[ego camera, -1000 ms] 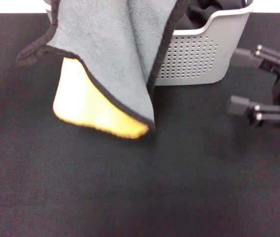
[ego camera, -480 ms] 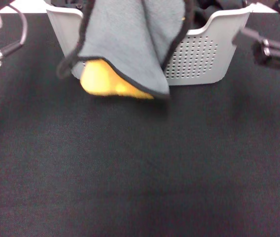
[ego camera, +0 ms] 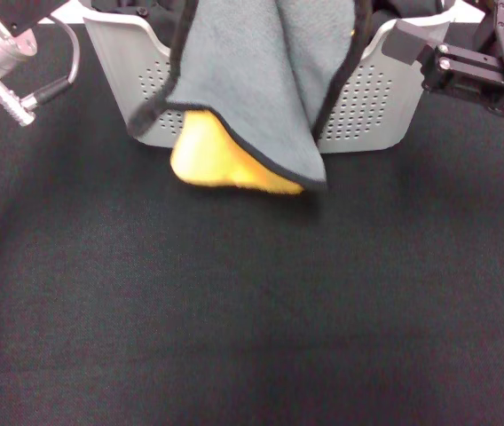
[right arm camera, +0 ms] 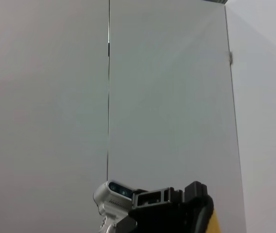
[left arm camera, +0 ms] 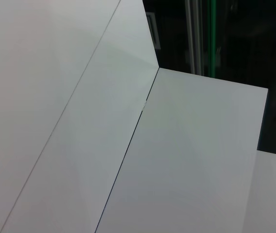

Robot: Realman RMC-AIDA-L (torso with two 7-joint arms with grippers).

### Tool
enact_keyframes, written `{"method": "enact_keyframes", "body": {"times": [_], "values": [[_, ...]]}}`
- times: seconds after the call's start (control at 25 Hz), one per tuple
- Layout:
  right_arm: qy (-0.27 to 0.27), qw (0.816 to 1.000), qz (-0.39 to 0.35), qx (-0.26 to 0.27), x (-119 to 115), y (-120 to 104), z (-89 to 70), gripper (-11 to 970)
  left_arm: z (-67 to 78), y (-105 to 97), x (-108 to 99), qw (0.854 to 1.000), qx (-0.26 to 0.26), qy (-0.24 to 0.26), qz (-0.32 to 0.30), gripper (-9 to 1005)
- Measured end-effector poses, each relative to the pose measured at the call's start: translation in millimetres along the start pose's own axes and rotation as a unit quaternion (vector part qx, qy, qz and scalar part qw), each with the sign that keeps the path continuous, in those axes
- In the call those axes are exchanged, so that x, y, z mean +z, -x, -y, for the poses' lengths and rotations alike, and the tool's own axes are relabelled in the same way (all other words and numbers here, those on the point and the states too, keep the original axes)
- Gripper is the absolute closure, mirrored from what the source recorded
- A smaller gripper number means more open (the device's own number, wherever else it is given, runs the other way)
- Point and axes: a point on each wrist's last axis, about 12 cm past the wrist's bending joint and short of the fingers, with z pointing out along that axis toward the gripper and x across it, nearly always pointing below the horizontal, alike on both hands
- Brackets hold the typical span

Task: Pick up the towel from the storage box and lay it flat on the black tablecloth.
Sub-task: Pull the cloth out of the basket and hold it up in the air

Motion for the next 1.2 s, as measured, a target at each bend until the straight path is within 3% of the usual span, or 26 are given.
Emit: {"method": "enact_keyframes", "body": {"times": [0.4,0.6,0.8,1.2], "values": [[-0.028,1.000,-0.001,0.010,4.2,-4.6,8.5,224,-0.7,-4.6,3.3,1.000,-0.002,-0.010,0.003,995],[0.002,1.000,0.001,0.021,13.5,-7.2,5.7,264,-3.0,-8.2,3.4,1.000,-0.001,-0.007,0.009,995],[0.029,0.999,0.023,0.020,12.6,-1.5,-1.3,378,-4.1,-10.0,1.8,1.000,0.002,-0.002,0.015,995],[-0.002,1.000,0.023,0.018,7.5,-5.1,2.7,404,-4.4,-9.4,5.7,1.000,0.002,-0.009,0.015,995]]}}
